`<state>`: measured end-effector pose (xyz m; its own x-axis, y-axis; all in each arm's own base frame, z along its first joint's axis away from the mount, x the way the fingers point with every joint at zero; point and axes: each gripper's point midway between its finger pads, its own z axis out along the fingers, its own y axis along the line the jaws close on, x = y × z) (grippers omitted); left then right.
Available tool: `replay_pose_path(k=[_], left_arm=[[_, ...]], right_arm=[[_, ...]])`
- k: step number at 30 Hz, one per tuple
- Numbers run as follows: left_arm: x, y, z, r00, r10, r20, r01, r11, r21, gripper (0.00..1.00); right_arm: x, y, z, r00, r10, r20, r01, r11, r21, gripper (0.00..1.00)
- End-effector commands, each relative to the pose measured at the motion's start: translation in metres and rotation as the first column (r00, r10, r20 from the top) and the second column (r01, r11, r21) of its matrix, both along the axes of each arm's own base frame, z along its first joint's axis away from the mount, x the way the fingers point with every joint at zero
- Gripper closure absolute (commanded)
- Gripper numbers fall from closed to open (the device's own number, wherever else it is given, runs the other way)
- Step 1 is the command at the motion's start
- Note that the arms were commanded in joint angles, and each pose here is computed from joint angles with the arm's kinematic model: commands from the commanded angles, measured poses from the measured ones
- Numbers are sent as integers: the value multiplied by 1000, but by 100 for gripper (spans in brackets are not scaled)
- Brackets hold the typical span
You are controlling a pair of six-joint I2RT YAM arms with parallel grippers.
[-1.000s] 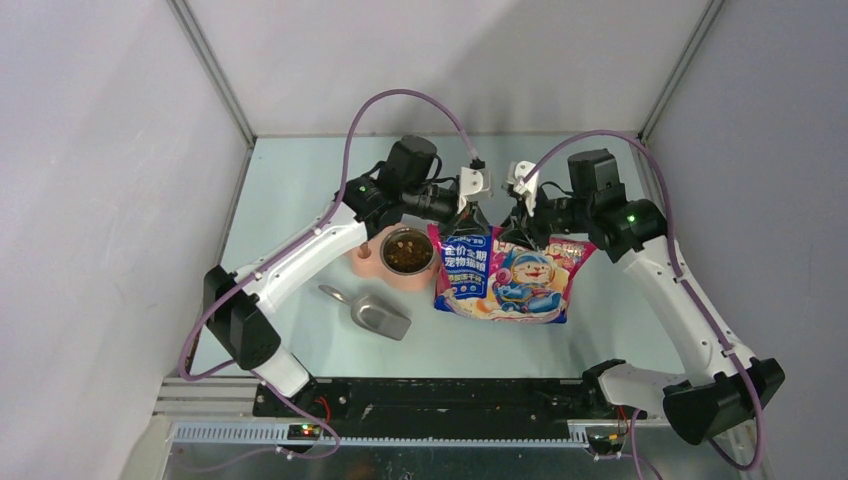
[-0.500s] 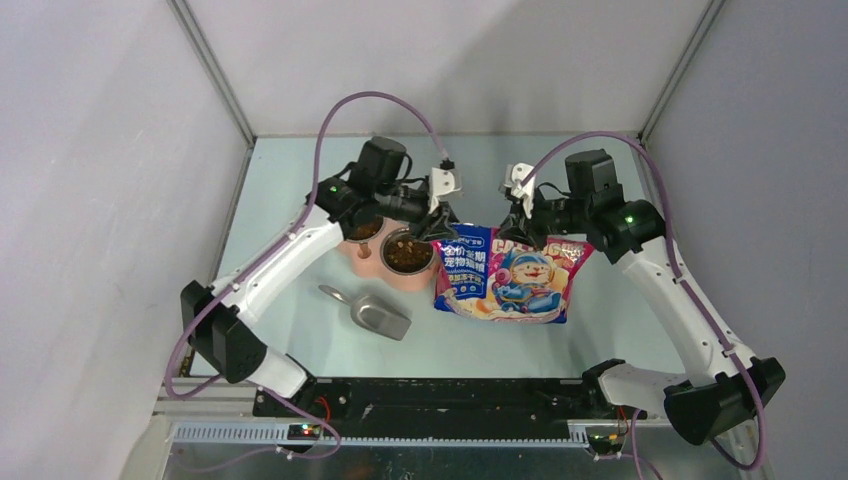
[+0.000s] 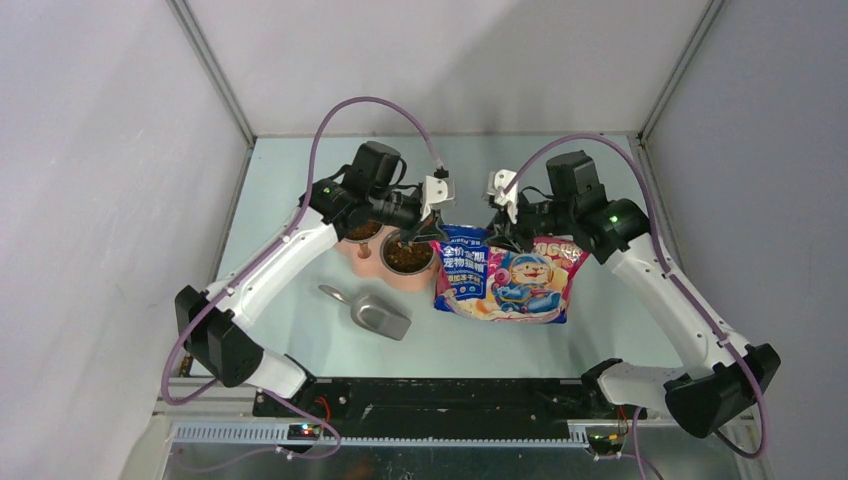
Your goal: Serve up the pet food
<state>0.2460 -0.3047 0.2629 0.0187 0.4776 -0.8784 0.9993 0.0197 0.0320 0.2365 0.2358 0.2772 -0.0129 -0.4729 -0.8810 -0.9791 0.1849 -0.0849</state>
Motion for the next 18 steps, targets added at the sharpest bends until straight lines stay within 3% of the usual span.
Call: replay_pose_path(k=[1,2,7,8,9,11,12,14,15,18], left_arm=[[0,6,13,1000,20,15,-20,1000,-13,100],[0,7,13,1000,23,16,-23,1000,-12,100],[2,9,12,1000,28,13,-28,1000,-9,100],[2,10,12,999,29,14,-29,1000,-9,100],[3,10,12,999,32,15,-32,999,-10,100],[4,11,13,999,37,17,-37,999,-9,100],[5,11,13,999,38,17,-38,999,-9,100],[7,13,15,999,45,18,-44,999,-11,100],[8,14,14,999,49,16,-49,999,-10,100],[12,17,14,998,59,13,-59,998,-9,100]], right_arm=[[10,6,8,998,2,61,-3,1000,8,86],[9,6,9,998,1,66,-2,1000,11,98],[8,-2,14,996,-23,91,23,1000,2,98],[10,-7,13,995,-45,89,46,999,-11,91],[12,-11,13,994,-63,93,64,998,-15,75],[16,-23,9,990,-104,92,108,993,-43,63],[17,-28,6,989,-117,86,123,990,-62,61],[12,-37,1,993,-97,61,102,991,-82,81],[14,-43,2,993,-104,51,108,991,-81,97],[12,-53,3,993,-118,19,119,990,-78,100]])
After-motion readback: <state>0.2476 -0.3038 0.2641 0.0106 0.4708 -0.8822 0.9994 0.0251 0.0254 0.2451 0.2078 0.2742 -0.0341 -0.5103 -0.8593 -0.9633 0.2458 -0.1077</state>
